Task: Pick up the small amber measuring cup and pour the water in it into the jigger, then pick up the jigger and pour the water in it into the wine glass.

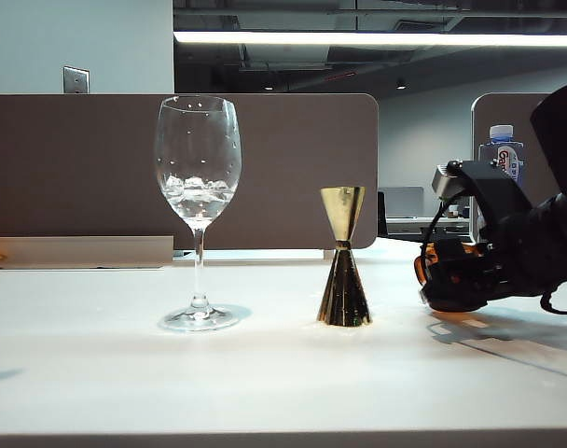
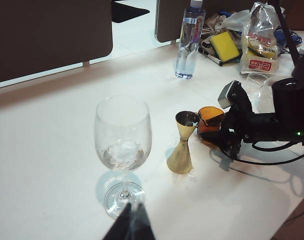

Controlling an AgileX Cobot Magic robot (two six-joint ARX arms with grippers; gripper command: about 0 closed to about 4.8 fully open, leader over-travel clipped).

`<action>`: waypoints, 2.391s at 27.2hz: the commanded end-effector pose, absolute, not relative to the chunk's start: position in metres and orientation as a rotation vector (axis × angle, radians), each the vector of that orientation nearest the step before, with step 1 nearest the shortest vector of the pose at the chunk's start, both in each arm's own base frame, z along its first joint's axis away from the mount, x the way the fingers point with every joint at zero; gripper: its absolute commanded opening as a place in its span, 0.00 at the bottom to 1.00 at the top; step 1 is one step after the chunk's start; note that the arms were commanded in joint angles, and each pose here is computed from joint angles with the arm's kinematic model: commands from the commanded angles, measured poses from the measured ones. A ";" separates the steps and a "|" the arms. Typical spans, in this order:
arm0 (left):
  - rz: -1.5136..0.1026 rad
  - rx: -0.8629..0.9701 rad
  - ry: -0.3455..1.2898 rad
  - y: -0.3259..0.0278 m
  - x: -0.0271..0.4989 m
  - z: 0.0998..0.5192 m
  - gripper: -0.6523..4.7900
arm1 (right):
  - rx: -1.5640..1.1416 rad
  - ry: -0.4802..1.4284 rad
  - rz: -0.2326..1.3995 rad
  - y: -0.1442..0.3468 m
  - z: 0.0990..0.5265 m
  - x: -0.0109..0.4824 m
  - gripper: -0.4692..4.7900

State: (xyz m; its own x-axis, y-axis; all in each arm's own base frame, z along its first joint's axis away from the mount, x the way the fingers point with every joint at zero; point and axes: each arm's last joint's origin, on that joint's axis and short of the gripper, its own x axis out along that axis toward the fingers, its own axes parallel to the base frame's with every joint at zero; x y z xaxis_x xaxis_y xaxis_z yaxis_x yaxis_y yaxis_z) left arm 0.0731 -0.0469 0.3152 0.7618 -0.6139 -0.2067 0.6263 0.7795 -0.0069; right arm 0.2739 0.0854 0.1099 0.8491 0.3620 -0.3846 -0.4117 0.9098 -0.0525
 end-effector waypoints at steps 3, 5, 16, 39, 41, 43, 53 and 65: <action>-0.678 0.063 0.187 -0.047 0.073 0.317 0.12 | -0.129 0.360 0.415 0.085 0.109 0.273 0.20; -0.678 0.063 0.187 -0.047 0.073 0.317 0.12 | -0.129 0.360 0.413 0.085 0.108 0.270 0.36; -0.677 0.064 0.187 -0.047 0.073 0.317 0.12 | -0.118 0.354 0.320 0.078 0.114 0.257 0.96; -0.678 0.063 0.187 -0.047 0.073 0.317 0.12 | -0.091 0.274 0.479 0.098 0.162 0.204 0.98; -0.677 0.063 0.187 -0.047 0.073 0.317 0.12 | -0.129 0.255 0.521 0.105 0.165 0.203 0.96; -0.677 0.063 0.188 -0.047 0.073 0.317 0.12 | -0.131 0.250 0.566 0.109 0.167 0.207 0.96; -0.677 0.063 0.187 -0.047 0.073 0.317 0.12 | -0.145 0.281 0.651 0.131 0.169 0.232 0.88; -0.677 0.064 0.187 -0.047 0.073 0.317 0.12 | -0.179 0.334 0.715 0.155 0.151 0.247 0.72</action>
